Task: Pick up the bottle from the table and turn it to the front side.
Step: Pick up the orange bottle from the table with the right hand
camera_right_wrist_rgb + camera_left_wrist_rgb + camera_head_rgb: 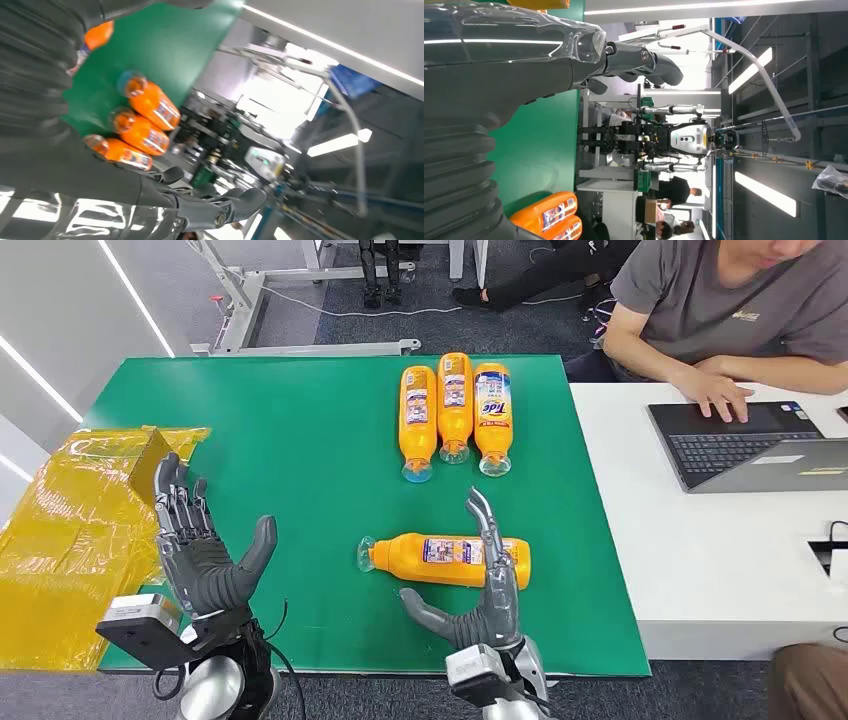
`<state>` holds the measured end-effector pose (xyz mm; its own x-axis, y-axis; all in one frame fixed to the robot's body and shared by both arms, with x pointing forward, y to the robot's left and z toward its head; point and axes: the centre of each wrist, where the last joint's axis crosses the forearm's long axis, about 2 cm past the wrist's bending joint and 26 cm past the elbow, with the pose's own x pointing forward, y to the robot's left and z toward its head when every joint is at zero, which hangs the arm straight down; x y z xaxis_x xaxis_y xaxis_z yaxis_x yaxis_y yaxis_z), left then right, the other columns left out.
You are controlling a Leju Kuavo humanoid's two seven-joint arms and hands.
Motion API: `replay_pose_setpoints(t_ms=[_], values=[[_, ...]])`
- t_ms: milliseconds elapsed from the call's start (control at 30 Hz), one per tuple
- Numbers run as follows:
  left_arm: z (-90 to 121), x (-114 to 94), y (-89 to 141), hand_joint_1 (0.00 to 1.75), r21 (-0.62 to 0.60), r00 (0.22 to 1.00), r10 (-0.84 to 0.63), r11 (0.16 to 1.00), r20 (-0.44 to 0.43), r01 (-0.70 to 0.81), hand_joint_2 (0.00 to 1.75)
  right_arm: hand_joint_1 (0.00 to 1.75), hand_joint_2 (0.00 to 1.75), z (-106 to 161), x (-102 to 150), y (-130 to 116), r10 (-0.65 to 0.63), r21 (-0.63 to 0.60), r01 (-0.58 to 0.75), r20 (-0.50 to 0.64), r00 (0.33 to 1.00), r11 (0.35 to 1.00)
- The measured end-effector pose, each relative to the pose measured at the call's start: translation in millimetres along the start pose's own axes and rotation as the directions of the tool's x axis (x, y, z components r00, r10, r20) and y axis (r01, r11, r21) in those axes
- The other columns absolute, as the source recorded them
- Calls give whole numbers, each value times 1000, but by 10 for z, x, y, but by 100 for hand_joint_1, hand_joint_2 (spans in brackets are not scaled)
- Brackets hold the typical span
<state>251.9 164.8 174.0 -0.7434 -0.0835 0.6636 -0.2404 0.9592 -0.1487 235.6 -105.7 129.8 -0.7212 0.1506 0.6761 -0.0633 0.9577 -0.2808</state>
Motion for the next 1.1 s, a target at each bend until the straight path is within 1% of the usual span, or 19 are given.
replay_pose_setpoints(t_ms=[67, 133, 233, 300, 367, 467, 600, 733, 800, 900, 1100], values=[[1, 0, 0, 0, 0, 1000, 0, 1000, 0, 0, 175, 0, 175, -3, -21, -22, 10, 19, -10, -12, 1000, 1000], [2, 0, 0, 0, 0, 1000, 1, 1000, -1, -1, 175, 0, 175, -23, -68, -75, 29, 68, -27, -33, 999, 997], [2, 0, 0, 0, 1, 1000, 3, 1000, -3, -3, 175, 0, 175, -91, -165, -185, 55, 196, -39, -78, 995, 980], [3, 0, 0, 0, 1, 1000, 4, 1000, -4, -4, 175, 0, 175, -134, -250, -275, 83, 306, -45, -110, 990, 951], [3, 1, 1, 0, 1, 1000, 3, 1000, -3, -3, 175, 0, 175, -174, -349, -383, 129, 412, -65, -129, 983, 909], [-3, 8, 1, 0, 2, 1000, 4, 1000, 1, -4, 175, 0, 175, -243, -494, -571, 231, 544, -126, -129, 964, 830], [-17, 14, -3, 0, 3, 1000, 14, 1000, 2, -14, 175, 0, 175, -348, -657, -817, 335, 665, -169, -129, 933, 727], [-86, 17, -38, 0, -9, 999, 45, 999, 13, -45, 175, 0, 175, -604, -833, -1100, 406, 800, -152, -123, 905, 581], [-122, 22, -66, 0, -11, 998, 57, 998, 20, -57, 175, 0, 175, -757, -907, -1233, 436, 835, -153, -112, 893, 528], [-153, 32, -103, 0, -10, 997, 71, 997, 26, -71, 175, 0, 175, -937, -983, -1384, 480, 868, -168, -89, 873, 467], [-162, 48, -141, 0, -14, 996, 86, 996, 27, -86, 175, 0, 175, -1110, -1073, -1544, 541, 918, -173, -53, 839, 358]])
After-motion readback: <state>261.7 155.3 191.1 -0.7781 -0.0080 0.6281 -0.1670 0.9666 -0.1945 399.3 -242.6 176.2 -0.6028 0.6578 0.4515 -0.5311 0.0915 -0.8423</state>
